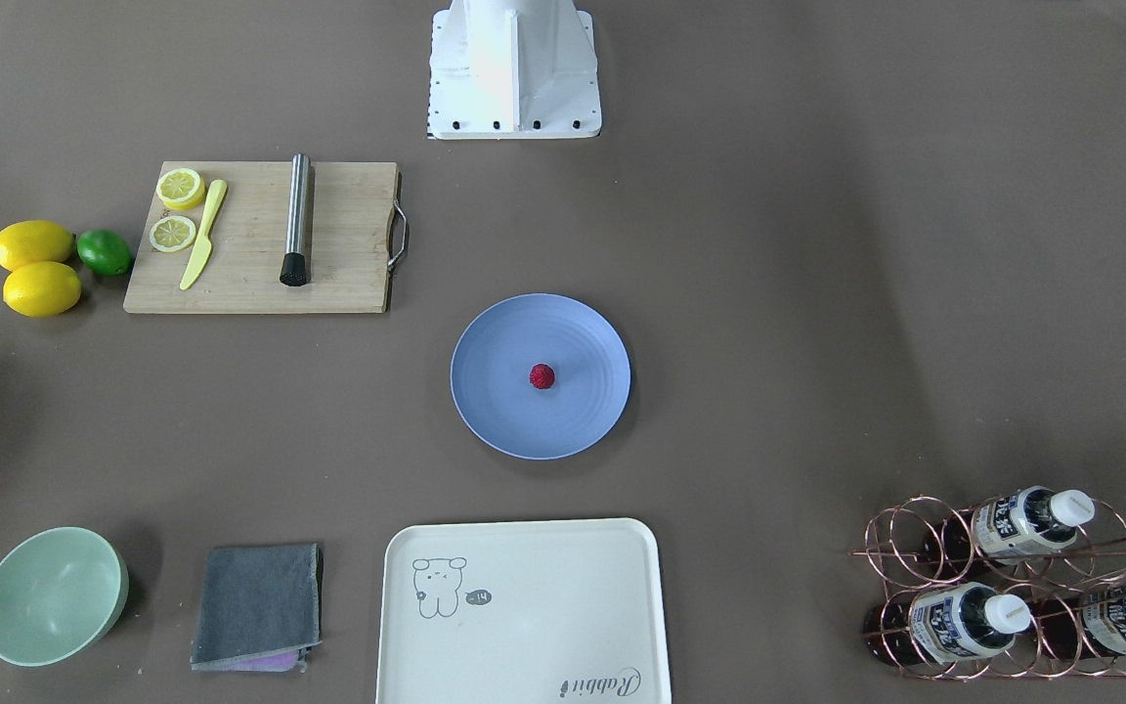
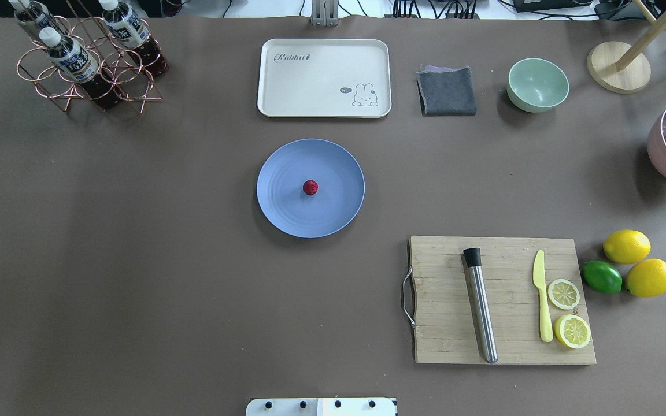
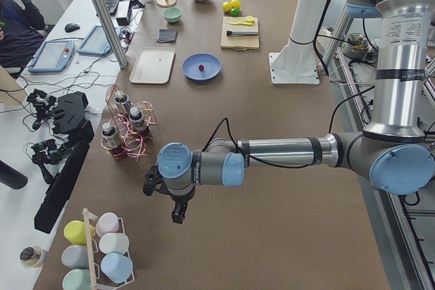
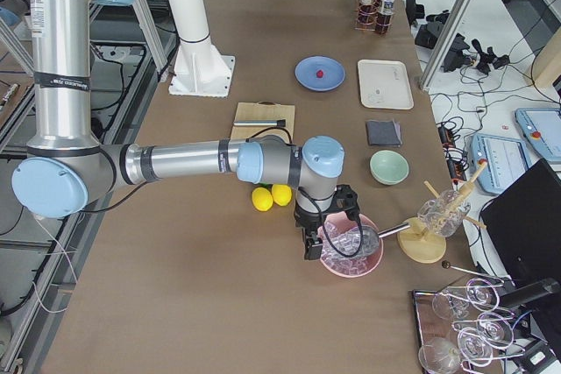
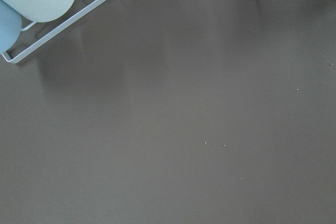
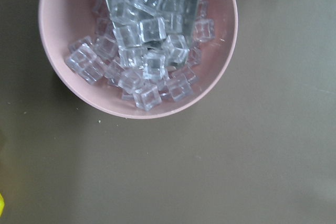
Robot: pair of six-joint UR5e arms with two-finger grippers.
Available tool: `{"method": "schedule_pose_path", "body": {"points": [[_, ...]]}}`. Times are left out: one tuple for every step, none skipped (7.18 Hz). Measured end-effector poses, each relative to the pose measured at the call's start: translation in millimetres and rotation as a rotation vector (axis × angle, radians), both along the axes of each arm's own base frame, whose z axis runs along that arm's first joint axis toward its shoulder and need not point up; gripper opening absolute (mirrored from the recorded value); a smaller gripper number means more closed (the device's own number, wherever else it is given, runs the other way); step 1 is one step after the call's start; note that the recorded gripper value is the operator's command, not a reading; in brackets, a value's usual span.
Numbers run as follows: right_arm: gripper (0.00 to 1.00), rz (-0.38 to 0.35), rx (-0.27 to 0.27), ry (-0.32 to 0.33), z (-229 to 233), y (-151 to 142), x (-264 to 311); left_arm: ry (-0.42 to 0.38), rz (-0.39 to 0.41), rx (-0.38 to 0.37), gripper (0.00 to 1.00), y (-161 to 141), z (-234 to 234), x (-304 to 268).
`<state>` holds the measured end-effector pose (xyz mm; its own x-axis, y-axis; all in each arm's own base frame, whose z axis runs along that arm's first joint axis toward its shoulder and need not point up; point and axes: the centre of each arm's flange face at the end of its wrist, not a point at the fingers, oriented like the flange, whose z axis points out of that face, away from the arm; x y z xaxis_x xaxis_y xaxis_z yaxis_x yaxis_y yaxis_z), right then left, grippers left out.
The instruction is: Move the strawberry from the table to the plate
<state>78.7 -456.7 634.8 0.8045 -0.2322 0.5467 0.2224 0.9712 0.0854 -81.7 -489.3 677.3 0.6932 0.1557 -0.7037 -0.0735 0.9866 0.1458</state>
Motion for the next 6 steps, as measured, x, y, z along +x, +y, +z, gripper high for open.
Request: {"method": "schedule_pose_path", "body": {"points": [[1.00,0.008,-0.001,0.015,8.3,5.1,6.0,0.000,-0.001,-0.003,0.98,0.4,-0.5,-0.2],[1.00,0.011,0.004,0.016,13.0,7.3,7.6,-0.001,-0.001,-0.005,0.98,1.0,-0.4,-0.2],[1.00,0.012,0.008,0.012,17.3,9.2,7.6,0.000,-0.002,-0.006,0.98,1.3,-0.1,-0.1],[1.00,0.013,0.014,0.011,18.5,9.7,7.8,0.000,-0.002,-0.005,0.98,1.7,-0.2,-0.1],[1.00,0.014,0.016,0.005,18.8,9.6,7.4,0.000,-0.002,-0.002,0.98,1.7,-1.0,-0.1],[1.00,0.016,0.016,-0.015,18.1,9.5,5.5,0.000,-0.002,0.000,0.98,2.2,-0.9,0.0]]}}
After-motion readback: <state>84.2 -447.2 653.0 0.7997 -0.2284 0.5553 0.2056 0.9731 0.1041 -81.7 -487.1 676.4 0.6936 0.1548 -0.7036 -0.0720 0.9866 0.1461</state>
